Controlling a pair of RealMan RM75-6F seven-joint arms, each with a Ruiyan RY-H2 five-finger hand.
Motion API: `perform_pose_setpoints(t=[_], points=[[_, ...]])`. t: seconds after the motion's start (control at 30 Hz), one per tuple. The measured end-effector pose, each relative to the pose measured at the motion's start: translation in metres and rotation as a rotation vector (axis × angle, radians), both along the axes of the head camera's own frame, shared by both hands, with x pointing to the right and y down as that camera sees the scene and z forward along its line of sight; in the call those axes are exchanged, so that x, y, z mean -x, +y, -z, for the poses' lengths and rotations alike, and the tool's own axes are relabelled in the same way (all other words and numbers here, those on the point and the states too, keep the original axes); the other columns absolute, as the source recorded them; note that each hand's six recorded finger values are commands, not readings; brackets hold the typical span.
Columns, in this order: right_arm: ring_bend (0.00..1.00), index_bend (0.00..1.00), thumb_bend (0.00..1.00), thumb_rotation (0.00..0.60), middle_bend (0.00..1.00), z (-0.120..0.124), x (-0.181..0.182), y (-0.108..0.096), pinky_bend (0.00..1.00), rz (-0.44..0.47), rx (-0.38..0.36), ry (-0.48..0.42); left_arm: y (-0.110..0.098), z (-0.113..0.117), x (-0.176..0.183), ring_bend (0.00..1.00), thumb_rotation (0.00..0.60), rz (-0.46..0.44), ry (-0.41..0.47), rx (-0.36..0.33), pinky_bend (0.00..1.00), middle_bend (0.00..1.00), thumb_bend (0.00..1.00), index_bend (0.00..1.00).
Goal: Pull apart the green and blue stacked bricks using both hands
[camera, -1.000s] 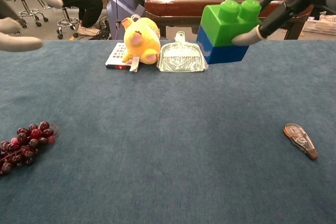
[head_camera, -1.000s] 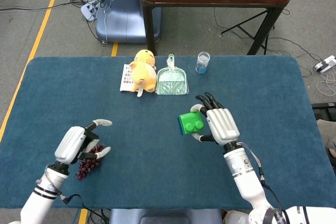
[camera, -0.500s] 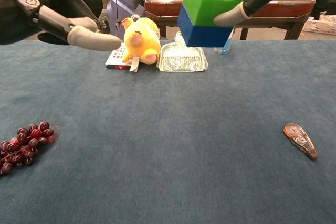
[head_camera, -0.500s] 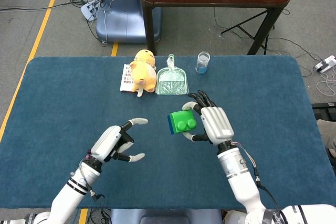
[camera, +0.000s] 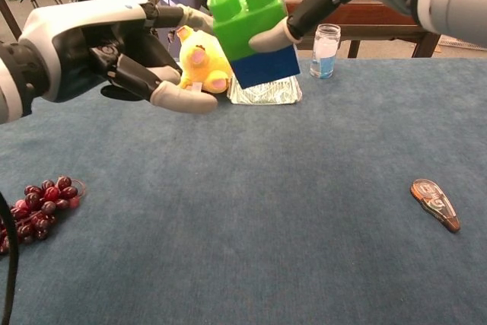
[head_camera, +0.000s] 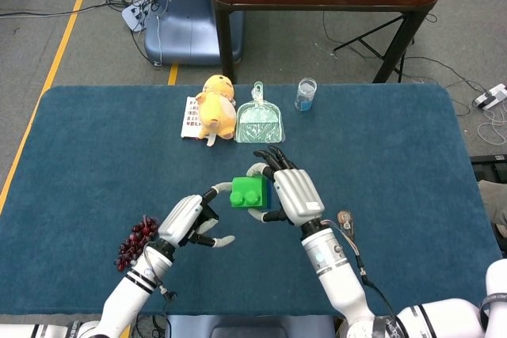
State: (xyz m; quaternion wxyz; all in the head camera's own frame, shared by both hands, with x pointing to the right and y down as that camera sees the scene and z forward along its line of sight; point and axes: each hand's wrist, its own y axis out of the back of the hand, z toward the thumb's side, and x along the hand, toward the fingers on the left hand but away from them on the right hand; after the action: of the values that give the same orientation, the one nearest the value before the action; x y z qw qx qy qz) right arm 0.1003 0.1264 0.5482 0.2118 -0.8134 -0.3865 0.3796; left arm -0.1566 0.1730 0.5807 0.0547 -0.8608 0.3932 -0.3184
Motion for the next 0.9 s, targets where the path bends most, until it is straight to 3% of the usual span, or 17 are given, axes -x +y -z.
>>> perform_pose_setpoints(t=[0.47,0.77,0.9], points=[[0.00,0.61,0.23,0.600,0.15,-0.001,0.015,0.009,0.19,0.015,0.010,-0.031,-0.003,-0.017,0.010,1.00,0.600,0.124,-0.069,0.057,1.00,1.00,0.15,0.21],[0.00,0.61,0.23,0.600,0.15,-0.003,0.025,0.014,0.19,0.023,0.017,-0.072,-0.003,-0.014,0.003,1.00,0.600,0.153,-0.001,0.103,1.00,1.00,0.15,0.23],[0.00,0.61,0.23,0.600,0.15,-0.003,0.028,0.015,0.19,0.018,0.018,-0.089,-0.002,-0.014,-0.001,1.00,0.600,0.171,0.035,0.138,1.00,1.00,0.14,0.29]])
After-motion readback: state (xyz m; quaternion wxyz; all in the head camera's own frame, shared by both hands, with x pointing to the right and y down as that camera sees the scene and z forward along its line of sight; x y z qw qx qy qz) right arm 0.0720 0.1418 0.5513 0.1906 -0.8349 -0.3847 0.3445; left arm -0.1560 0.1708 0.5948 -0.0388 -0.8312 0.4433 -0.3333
